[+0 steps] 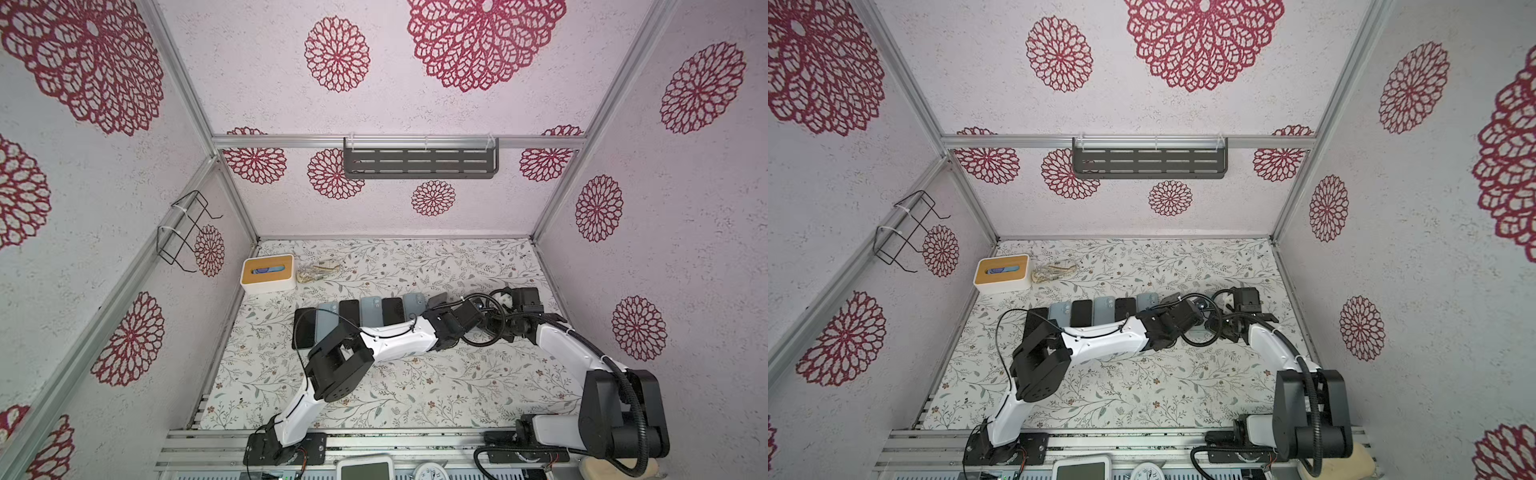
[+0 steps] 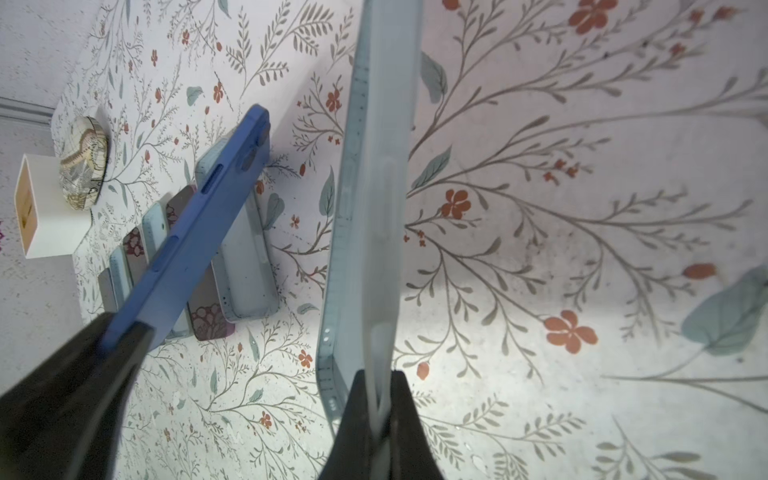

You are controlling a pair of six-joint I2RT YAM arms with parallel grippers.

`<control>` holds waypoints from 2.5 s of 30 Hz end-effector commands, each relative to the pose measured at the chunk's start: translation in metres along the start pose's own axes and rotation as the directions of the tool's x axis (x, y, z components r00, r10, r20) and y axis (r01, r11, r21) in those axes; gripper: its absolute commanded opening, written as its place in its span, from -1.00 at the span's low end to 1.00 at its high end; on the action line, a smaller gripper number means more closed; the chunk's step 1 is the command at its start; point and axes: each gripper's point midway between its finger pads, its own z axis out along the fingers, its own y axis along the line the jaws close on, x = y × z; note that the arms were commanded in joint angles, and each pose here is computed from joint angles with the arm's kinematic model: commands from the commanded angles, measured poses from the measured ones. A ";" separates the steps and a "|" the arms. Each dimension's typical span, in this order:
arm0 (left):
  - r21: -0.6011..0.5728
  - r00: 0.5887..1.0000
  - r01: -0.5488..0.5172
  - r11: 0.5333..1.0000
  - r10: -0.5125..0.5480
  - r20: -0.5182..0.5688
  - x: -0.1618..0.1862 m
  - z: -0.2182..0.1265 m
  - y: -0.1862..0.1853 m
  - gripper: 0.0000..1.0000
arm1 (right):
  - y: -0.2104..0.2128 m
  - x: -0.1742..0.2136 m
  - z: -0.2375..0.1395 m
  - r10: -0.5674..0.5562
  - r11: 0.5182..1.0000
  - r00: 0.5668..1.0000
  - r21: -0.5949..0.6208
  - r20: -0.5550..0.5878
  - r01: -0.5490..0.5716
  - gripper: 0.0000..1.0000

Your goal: Take the phone out of the phone case

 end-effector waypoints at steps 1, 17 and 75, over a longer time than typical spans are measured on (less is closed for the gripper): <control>-0.052 0.997 -0.060 0.997 0.058 -0.041 -0.005 -0.002 0.004 -1.00 | 0.006 0.001 -0.004 -0.054 0.998 0.997 -0.035 -0.057 0.052 -1.00; 0.009 0.974 -0.144 0.990 0.144 -0.174 0.004 0.021 -0.078 -0.72 | 0.001 -0.015 0.024 -0.107 0.994 0.977 -0.046 -0.182 0.100 -1.00; -0.298 0.394 0.919 0.260 -0.668 0.632 0.413 -0.084 0.296 0.94 | -0.055 -0.087 -0.054 -0.566 0.822 0.377 0.539 0.733 0.187 0.98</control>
